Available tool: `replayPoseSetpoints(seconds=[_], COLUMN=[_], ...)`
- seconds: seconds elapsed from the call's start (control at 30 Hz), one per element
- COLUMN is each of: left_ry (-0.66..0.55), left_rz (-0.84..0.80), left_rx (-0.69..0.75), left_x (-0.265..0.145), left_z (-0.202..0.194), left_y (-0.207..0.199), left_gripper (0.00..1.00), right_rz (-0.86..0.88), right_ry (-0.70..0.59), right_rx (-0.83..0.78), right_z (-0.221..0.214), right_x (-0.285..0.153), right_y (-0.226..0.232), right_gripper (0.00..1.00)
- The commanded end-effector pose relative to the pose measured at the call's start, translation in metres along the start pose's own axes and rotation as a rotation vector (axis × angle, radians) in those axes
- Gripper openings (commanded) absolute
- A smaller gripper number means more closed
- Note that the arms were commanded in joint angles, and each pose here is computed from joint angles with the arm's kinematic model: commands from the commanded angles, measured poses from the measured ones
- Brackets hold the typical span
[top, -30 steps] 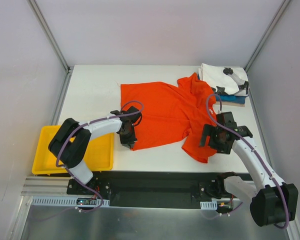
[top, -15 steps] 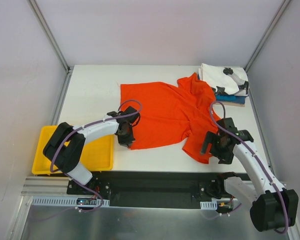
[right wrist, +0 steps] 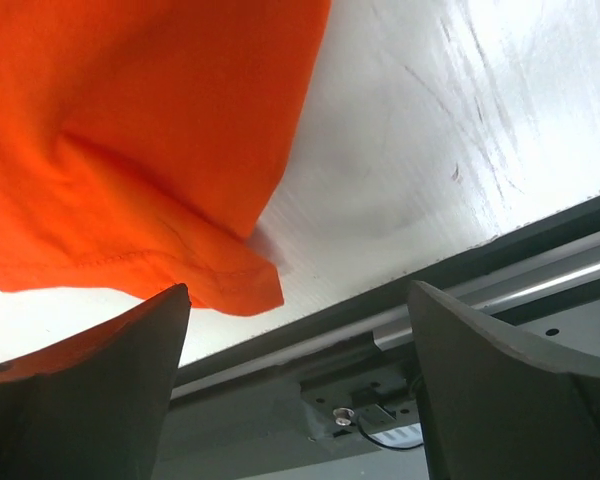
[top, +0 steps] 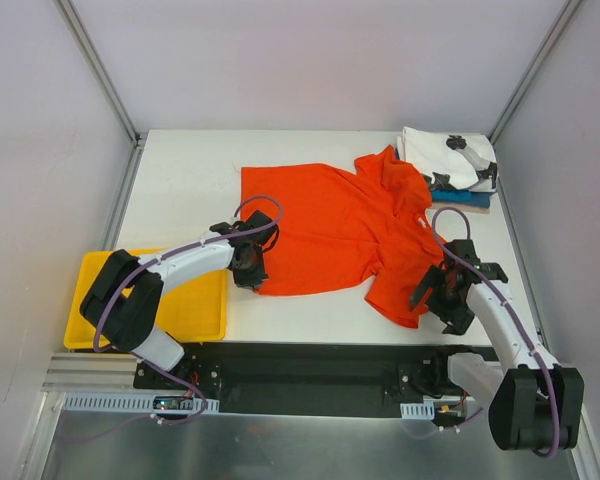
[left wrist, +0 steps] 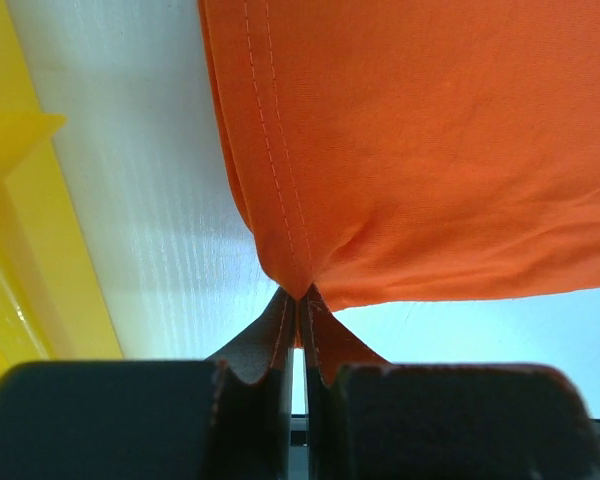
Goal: Fold and stack the t-shirts
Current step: Flatten the tshirt out
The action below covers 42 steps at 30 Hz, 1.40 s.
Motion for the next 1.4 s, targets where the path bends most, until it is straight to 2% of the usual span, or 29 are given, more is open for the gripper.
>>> replayPoseSetpoints(seconds=[0.0,0.17,0.37,0.57,0.8,0.9,0.93,0.97,1.07,1.13,1.23,1.3,1.37], left_ry=[-0.040,-0.050,-0.048,-0.056,-0.070,-0.072,-0.075,-0.083,-0.115,-0.143,-0.218,-0.283,-0.383], left_rz=[-0.006,-0.007,-0.004,-0.012,-0.025,-0.037,-0.040,-0.051,-0.096,-0.132,-0.205,-0.276,-0.359], left_rx=[0.034,0.037,0.037,0.028,0.021,0.018,0.018,0.019,0.048,0.068,0.079,0.076,0.066], left_x=[-0.008,-0.009,-0.008,-0.010,-0.015,-0.017,-0.018,-0.021,-0.029,-0.038,-0.063,-0.086,-0.120], left_z=[0.001,0.002,0.003,0.002,0.002,0.002,0.002,0.003,0.007,0.011,0.019,0.024,0.034], left_y=[0.002,0.002,0.001,0.001,0.003,0.003,0.003,0.002,0.000,-0.003,-0.008,-0.010,-0.014], left_gripper=[0.00,0.00,0.00,0.00,0.00,0.00,0.00,0.00,0.00,0.00,0.00,0.00,0.00], right_rz=[0.000,0.062,0.120,0.078,0.075,0.098,0.131,0.161,0.236,0.218,0.255,0.283,0.253], right_ry=[-0.032,0.089,0.139,0.161,0.149,0.126,0.110,0.089,-0.056,-0.150,-0.391,-0.598,-0.750], right_rx=[0.045,0.047,0.013,-0.003,-0.007,-0.022,-0.030,-0.042,-0.103,-0.149,-0.173,-0.152,-0.115], right_z=[0.011,-0.002,-0.011,-0.015,-0.014,-0.011,-0.009,-0.008,0.008,0.017,0.035,0.045,0.052], right_x=[-0.001,0.017,0.023,0.023,0.023,0.023,0.023,0.023,0.009,-0.005,-0.050,-0.092,-0.122], right_y=[0.001,0.006,0.020,0.021,0.022,0.024,0.026,0.028,0.034,0.032,0.032,0.029,0.022], right_gripper=[0.90,0.66,0.49,0.36,0.29,0.19,0.06,0.01,0.01,0.01,0.01,0.01,0.01])
Point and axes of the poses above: each gripper's point midway between its finger pads, its own x axis out along the fingers, its own y axis along the line the jaws close on, z = x × y, the point moved 10 cm from there along -x, back along the fingers, and after that the axes turned 13 degrees about -x, right-handed, at the moved point
